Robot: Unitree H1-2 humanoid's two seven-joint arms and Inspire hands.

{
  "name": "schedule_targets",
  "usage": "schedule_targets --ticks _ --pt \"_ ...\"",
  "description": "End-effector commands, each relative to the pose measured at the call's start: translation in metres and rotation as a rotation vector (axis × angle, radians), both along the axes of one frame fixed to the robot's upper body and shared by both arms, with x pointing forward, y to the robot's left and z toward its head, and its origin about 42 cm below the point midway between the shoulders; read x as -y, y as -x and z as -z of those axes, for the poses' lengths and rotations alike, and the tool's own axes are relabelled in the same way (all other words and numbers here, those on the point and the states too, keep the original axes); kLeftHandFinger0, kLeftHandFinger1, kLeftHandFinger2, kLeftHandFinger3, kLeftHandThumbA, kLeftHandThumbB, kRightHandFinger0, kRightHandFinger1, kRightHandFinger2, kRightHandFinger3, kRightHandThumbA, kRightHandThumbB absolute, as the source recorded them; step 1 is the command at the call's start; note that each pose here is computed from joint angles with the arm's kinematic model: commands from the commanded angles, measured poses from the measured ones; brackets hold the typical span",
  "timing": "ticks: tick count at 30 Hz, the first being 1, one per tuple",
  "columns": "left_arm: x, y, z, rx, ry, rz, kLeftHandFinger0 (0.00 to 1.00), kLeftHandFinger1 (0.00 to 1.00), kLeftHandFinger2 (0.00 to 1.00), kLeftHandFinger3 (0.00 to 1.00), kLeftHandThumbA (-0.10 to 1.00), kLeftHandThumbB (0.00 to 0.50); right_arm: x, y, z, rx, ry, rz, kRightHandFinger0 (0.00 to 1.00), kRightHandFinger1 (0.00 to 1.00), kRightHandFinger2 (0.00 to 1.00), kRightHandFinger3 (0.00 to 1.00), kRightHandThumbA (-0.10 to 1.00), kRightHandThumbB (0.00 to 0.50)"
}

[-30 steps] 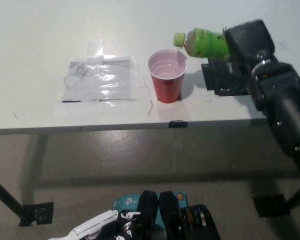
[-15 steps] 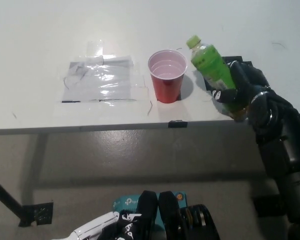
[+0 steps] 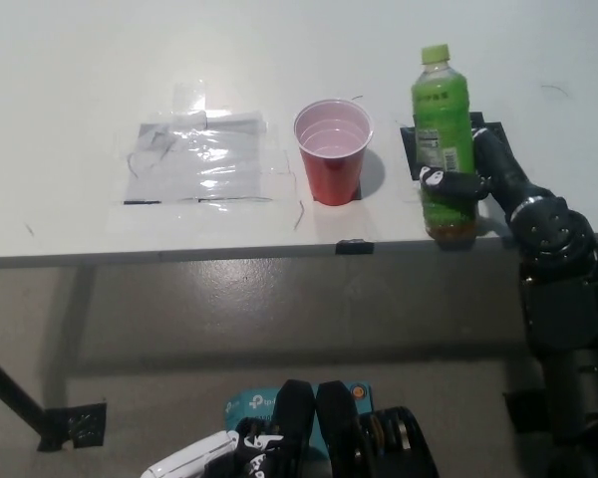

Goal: The robot uses its right hand to pick up a bottle kept in the middle of the desk and tilt it into a cup kept next to it to pour water out

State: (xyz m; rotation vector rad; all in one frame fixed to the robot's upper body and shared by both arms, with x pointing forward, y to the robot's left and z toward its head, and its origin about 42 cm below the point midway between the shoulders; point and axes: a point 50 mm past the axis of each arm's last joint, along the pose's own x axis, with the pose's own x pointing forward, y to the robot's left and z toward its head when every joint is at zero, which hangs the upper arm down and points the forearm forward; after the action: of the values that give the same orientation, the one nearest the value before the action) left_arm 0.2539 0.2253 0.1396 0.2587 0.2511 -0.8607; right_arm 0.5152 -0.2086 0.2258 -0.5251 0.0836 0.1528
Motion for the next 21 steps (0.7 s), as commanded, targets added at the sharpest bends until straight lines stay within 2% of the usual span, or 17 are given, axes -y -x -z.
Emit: schedule_targets --ticks 1,3,8,10,13,15,16,18,19,21 --pt "-0.002 0.004 -0.006 0.032 0.003 0.008 1.0 1.0 1.0 1.0 0.34 0.5 -0.011 -0.018 -0.099 0.514 -0.414 -0.04 0.03 0.04 0.13 0.31 -0.1 0.014" --pt "-0.002 0.003 -0.006 0.033 0.003 0.01 1.0 1.0 1.0 1.0 0.35 0.5 -0.014 -0.016 -0.101 0.609 -0.331 -0.013 0.01 0.03 0.15 0.34 -0.1 0.022" --pt "-0.001 0.003 -0.007 0.038 0.002 0.009 1.0 1.0 1.0 1.0 0.34 0.5 -0.024 -0.01 -0.095 0.786 -0.092 0.04 0.0 0.0 0.0 0.37 -0.1 0.0" --pt "-0.001 0.004 -0.007 0.035 0.001 0.009 1.0 1.0 1.0 1.0 0.34 0.5 -0.027 -0.008 -0.093 0.83 -0.021 0.055 0.07 0.08 0.0 0.36 -0.1 0.0" --pt "-0.001 0.002 -0.008 0.04 -0.003 0.01 1.0 1.0 1.0 1.0 0.35 0.5 -0.031 -0.005 -0.092 0.902 0.043 0.064 0.12 0.17 0.04 0.35 -0.1 0.001" --pt "-0.002 0.002 -0.008 0.043 0.0 0.003 1.0 1.0 1.0 1.0 0.35 0.5 -0.034 -0.002 -0.088 0.945 0.1 0.06 0.3 0.28 0.19 0.33 -0.1 0.026" --pt "-0.002 0.002 -0.007 0.042 0.002 0.005 1.0 1.0 1.0 1.0 0.36 0.5 -0.035 -0.002 -0.086 0.964 0.127 0.056 0.35 0.31 0.22 0.33 -0.1 0.037" --pt "-0.002 0.002 -0.008 0.043 -0.006 0.007 1.0 1.0 1.0 1.0 0.36 0.5 -0.035 -0.001 -0.084 0.986 0.154 0.056 0.38 0.3 0.22 0.33 -0.1 0.045" --pt "-0.002 0.002 -0.008 0.041 -0.004 0.007 1.0 1.0 1.0 1.0 0.36 0.5 -0.036 -0.001 -0.082 0.995 0.157 0.062 0.35 0.25 0.14 0.32 -0.1 0.05" --pt "-0.002 0.002 -0.009 0.041 -0.005 0.011 1.0 1.0 1.0 1.0 0.35 0.5 -0.036 0.0 -0.08 1.004 0.148 0.08 0.3 0.2 0.07 0.32 -0.1 0.046"
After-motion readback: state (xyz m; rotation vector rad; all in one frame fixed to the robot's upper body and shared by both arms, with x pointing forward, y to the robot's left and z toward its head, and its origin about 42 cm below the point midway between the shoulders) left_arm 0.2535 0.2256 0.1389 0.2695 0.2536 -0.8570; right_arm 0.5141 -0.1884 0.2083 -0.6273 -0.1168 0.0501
